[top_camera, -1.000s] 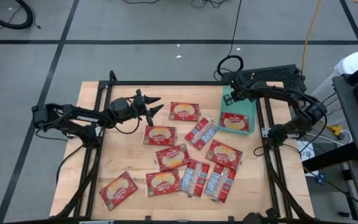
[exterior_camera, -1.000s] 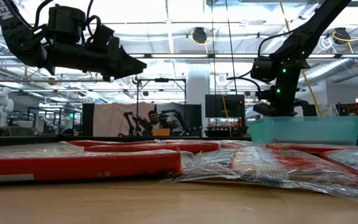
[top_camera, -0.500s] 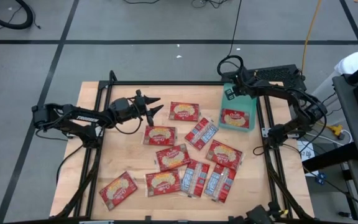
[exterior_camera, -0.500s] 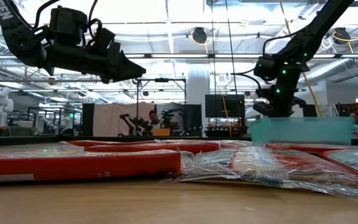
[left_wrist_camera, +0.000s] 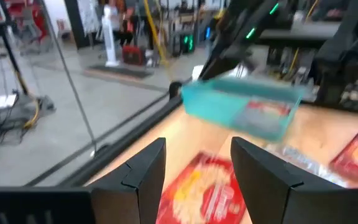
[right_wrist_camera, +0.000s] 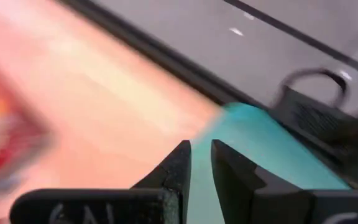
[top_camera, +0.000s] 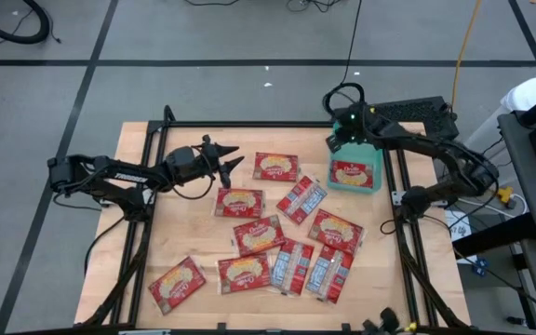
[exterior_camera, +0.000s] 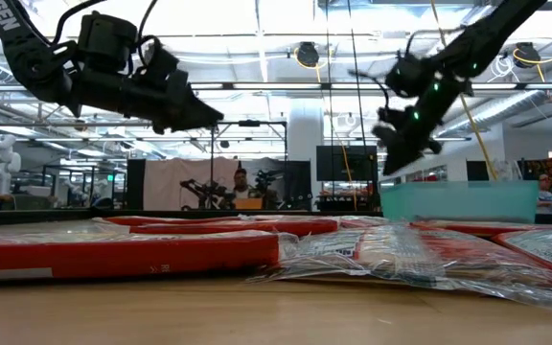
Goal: Sort popcorn bags into baskets
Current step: Put the red popcorn bag into the green bin
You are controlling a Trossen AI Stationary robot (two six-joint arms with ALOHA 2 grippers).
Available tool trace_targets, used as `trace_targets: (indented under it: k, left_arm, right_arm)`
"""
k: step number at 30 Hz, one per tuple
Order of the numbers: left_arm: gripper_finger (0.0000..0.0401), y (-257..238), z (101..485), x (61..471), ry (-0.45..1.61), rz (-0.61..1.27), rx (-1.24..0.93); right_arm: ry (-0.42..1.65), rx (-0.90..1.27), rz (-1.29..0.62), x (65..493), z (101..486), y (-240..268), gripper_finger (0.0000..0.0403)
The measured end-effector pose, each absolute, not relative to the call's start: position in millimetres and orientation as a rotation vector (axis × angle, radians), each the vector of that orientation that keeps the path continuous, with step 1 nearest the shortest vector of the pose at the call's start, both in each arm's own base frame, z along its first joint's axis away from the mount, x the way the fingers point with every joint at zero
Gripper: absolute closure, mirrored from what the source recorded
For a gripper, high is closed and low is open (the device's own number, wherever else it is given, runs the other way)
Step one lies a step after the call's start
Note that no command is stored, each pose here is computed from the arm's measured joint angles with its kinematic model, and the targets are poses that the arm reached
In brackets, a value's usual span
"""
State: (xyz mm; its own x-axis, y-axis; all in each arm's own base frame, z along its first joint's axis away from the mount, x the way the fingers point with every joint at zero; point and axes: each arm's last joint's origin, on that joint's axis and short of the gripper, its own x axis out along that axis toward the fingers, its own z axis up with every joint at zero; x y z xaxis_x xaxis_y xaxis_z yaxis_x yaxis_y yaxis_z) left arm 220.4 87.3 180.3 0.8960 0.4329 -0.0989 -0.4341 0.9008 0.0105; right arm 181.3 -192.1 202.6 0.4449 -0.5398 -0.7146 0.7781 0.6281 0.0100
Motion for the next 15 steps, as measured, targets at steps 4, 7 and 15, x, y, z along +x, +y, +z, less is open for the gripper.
trace_targets:
  k: [4,7,15]
  left_arm:
    - [0.0217,87,172,219,0.184,0.459,-0.032]
    - [0.0216,84,164,218,0.269,0.452,-0.024]
    - [0.0140,79,142,224,0.433,0.472,-0.053]
  right_arm:
    - [0.692,0.226,-0.683,204,218,-161,0.0346]
    - [0.653,0.127,-0.574,219,227,-139,0.0346]
    - [0.561,-0.022,-0.365,253,231,-95,0.0346]
